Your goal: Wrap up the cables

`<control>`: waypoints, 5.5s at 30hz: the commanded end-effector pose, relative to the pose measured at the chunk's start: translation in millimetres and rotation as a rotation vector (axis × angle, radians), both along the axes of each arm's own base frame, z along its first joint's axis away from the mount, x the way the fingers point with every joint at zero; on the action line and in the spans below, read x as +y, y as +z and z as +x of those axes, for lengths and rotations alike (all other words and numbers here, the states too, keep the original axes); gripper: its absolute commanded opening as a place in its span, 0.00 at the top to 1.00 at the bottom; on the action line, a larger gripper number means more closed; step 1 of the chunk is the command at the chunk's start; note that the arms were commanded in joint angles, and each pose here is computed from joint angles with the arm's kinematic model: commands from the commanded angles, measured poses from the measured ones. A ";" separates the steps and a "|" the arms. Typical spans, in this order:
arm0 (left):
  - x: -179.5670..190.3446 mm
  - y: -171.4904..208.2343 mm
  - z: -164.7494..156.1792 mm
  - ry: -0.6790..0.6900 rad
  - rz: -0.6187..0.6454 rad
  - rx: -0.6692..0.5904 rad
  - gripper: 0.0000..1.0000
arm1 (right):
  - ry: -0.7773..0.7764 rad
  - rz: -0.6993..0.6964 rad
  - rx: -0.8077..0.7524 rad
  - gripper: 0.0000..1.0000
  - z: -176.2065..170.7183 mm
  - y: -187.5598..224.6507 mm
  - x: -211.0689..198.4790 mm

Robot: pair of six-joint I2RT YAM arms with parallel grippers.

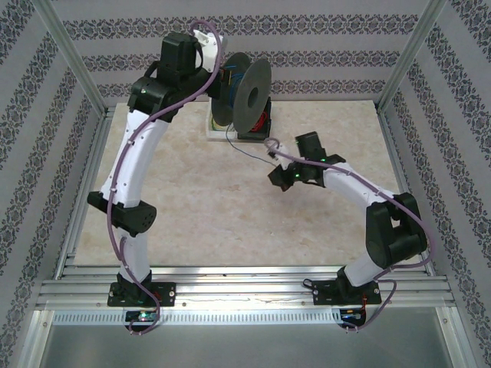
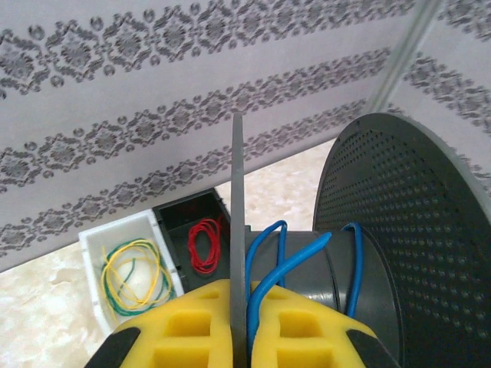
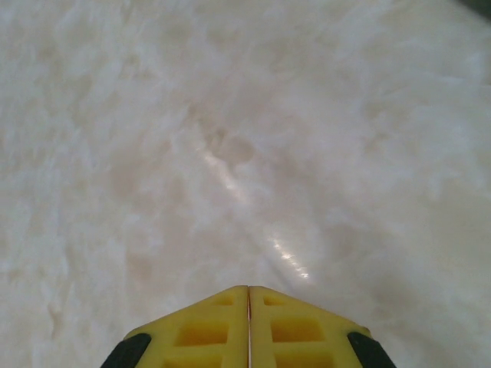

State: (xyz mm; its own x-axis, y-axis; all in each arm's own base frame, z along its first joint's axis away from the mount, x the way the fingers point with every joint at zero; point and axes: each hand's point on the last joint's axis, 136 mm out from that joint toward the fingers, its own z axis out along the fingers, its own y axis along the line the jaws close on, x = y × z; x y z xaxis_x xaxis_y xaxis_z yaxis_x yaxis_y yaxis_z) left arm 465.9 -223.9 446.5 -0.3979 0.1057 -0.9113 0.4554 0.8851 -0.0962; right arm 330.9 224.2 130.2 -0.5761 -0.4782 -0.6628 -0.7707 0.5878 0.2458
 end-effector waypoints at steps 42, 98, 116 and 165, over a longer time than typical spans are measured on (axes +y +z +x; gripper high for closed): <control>-32.3 -89.1 -133.3 -0.766 0.395 -0.008 1.00 | 0.208 0.117 -0.294 1.00 111.7 159.1 -57.3; 25.3 49.4 7.5 -0.121 -0.463 -0.270 1.00 | -0.405 0.177 -0.443 1.00 87.7 106.0 14.5; -0.6 -0.5 42.6 0.020 -0.265 -0.186 1.00 | -0.257 0.242 -0.532 1.00 70.6 147.9 85.3; -70.2 -104.5 37.7 0.096 0.477 -0.266 1.00 | -0.278 1.166 -0.292 0.89 67.0 284.1 68.5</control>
